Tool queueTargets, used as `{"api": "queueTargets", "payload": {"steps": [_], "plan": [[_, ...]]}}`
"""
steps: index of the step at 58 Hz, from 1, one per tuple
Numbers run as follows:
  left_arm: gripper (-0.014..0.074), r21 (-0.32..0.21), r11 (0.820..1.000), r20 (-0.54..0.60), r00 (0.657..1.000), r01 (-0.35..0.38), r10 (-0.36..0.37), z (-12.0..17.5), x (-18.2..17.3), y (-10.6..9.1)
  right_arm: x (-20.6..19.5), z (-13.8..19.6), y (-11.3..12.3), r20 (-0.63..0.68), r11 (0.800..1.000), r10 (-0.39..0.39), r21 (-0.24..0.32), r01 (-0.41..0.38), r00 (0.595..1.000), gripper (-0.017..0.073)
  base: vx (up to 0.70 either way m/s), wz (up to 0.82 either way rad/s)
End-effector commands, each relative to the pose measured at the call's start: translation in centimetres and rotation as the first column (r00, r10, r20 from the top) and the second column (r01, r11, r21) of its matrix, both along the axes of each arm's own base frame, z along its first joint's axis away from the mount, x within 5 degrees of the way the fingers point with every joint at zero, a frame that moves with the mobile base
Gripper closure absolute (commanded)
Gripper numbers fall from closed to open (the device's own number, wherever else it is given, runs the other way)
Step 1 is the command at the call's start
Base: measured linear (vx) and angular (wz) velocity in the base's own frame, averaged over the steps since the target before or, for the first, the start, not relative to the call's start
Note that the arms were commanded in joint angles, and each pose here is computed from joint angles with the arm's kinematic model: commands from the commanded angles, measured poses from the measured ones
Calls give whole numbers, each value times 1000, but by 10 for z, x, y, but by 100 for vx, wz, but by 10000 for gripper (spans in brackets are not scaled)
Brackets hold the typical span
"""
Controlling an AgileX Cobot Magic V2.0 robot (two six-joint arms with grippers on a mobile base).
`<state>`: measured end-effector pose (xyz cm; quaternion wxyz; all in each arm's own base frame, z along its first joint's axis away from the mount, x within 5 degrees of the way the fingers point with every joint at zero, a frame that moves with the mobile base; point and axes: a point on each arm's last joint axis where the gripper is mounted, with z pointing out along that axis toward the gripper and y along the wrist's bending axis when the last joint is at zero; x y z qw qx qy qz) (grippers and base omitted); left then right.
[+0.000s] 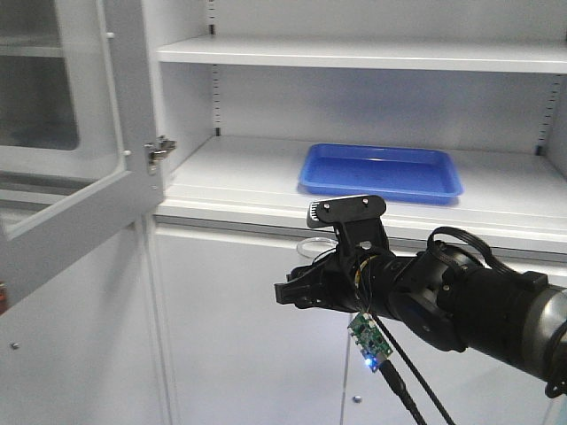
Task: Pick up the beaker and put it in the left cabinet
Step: 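Move the held beaker into the cabinet over the blue tray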
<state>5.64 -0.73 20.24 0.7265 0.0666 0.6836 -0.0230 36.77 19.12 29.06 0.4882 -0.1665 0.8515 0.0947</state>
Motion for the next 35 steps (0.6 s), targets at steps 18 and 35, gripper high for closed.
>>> {"api": "queueTargets", "payload": {"steps": [18,35], "plan": [[592,-21,1000,83,997,0,2,3,-1,0,-4,45,5,200,991,57,103,-79,978,568,8,-30],[592,-21,1000,83,997,0,2,3,-1,0,-4,58,12,317,973,100,168,-159,943,568,5,-18]]}}
